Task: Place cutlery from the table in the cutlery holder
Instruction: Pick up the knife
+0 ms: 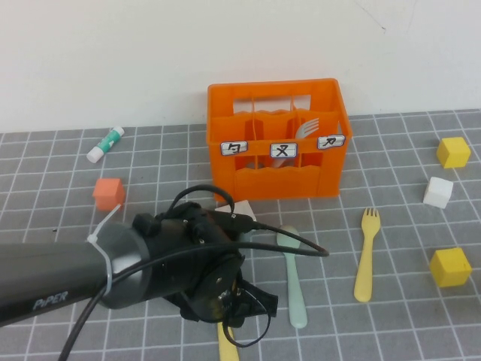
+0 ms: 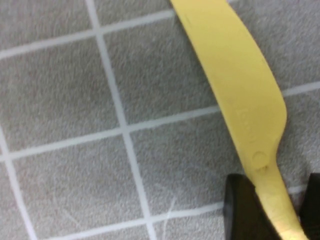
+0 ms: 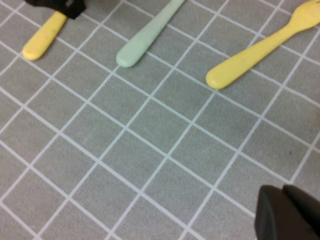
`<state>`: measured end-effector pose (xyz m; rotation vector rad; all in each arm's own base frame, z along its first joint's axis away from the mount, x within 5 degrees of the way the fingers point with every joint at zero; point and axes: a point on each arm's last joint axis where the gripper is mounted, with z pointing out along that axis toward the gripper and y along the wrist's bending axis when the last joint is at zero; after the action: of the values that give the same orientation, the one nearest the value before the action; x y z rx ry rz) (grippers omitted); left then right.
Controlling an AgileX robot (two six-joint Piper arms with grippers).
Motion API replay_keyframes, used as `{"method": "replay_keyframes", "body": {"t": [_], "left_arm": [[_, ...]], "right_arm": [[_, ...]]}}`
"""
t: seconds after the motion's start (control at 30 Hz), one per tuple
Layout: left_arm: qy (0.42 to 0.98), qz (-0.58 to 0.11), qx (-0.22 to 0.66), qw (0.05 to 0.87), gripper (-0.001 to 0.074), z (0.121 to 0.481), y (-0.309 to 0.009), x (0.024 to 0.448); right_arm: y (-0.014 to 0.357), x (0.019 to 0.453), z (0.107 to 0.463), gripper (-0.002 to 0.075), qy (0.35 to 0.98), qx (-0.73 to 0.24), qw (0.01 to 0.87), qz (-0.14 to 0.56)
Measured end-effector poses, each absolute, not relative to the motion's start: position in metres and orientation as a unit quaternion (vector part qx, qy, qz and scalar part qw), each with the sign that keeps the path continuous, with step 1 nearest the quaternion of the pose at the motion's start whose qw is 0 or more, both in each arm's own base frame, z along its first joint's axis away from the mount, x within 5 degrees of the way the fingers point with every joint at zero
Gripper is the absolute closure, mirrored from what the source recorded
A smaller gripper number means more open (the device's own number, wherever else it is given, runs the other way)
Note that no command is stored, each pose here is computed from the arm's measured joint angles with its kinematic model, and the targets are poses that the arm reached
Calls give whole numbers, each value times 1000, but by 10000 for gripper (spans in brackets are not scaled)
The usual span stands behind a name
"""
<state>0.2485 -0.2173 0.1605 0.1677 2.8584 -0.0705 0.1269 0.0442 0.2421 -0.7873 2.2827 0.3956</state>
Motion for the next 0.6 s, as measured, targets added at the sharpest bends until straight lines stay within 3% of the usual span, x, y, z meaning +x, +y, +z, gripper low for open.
{"method": "replay_keyframes", "body": {"t": [0.23, 0.37, 0.6], "left_arm": [[989, -20, 73, 124, 560, 162, -217, 246], [989, -22, 97, 113, 642, 162, -217, 244], [987, -13, 110, 113, 641, 162, -216, 244]], "right_arm": [[45, 127, 242, 729, 877, -301, 341, 154], [45, 127, 242, 729, 877, -301, 341, 154], [45, 127, 242, 729, 877, -300, 342, 155]]}}
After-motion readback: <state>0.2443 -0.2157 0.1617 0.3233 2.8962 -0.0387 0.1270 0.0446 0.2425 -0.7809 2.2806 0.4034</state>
